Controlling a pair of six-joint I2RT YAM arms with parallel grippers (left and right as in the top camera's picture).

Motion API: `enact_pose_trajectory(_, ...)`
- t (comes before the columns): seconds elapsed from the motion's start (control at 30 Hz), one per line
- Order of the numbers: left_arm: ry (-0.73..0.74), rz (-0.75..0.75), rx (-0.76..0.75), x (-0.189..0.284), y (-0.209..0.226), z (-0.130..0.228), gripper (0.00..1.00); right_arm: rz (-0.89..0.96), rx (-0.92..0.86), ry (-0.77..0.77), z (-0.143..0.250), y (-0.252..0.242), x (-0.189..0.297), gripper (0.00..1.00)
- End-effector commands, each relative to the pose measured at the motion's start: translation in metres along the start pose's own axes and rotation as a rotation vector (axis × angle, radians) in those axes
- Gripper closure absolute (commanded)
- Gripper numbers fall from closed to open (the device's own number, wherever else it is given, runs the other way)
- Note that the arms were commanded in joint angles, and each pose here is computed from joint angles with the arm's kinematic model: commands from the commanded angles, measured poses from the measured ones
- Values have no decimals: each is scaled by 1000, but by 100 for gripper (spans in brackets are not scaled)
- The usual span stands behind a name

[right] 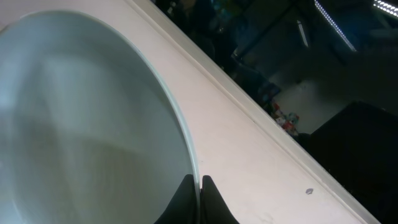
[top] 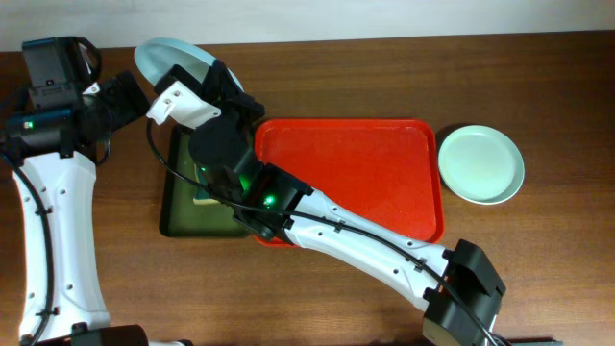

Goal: Clean dirty plates on tray and stack at the side
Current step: 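Lift the light-blue plate with the right gripper and stack it on the plates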

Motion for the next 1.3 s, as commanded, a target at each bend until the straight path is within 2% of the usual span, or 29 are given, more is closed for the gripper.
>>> enact_pose_trajectory(0.0,1,7,11,-1,-1,-1,0,48,-154,43,6,-27,-9,96)
enact_pose_trajectory(0.07,1,7,11,-1,-1,-1,1,55,-412,216,60,-33,-32,96)
enact_pose_trajectory(0.13,1,7,11,-1,-1,-1,1,-186,-653,481,122,-10,-41,96)
enact_pose_trajectory(0.2,1,7,11,-1,-1,-1,1,-362,-854,703,157,-1,-38,96)
enact_pose_trajectory(0.33,1,7,11,-1,-1,-1,1,-541,-995,838,187,-21,-46,96)
enact_pose_trajectory(0.43,1,7,11,-1,-1,-1,1,-481,-1106,963,241,-76,-59,96)
enact_pose_trajectory(0.47,1,7,11,-1,-1,-1,1,-428,-1179,1053,276,-110,-57,96)
enact_pose_trajectory(0.53,1,7,11,-1,-1,-1,1,-309,-1247,1166,320,-152,-46,96)
enact_pose_trajectory(0.63,1,7,11,-1,-1,-1,1,-38,-1394,1333,407,-248,-4,96)
enact_pose_trajectory(0.73,1,7,11,-1,-1,-1,1,234,-1481,1463,465,-313,54,96)
enact_pose_trajectory(0.83,1,7,11,-1,-1,-1,0,407,-1461,1619,487,-336,102,96)
enact_pose_trajectory(0.9,1,7,11,-1,-1,-1,1,506,-1351,1701,493,-344,121,96)
enact_pose_trajectory(1.1,1,7,11,-1,-1,-1,1,484,-1342,1789,505,-323,133,96)
enact_pose_trajectory(1.17,1,7,11,-1,-1,-1,1,463,-1326,1787,521,-301,130,96)
enact_pose_trajectory(1.27,1,7,11,-1,-1,-1,1,426,-1292,1755,521,-287,117,92)
Point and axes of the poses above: each gripper's point midway between its finger pads, its own x axis back along the fingers, its own y axis along the line the jaws close on, z = x × y, the point moved 5 cm from there along x, back along the fingers, and after that the axes turned 4 degrees about -x, right-handed, at the moved point
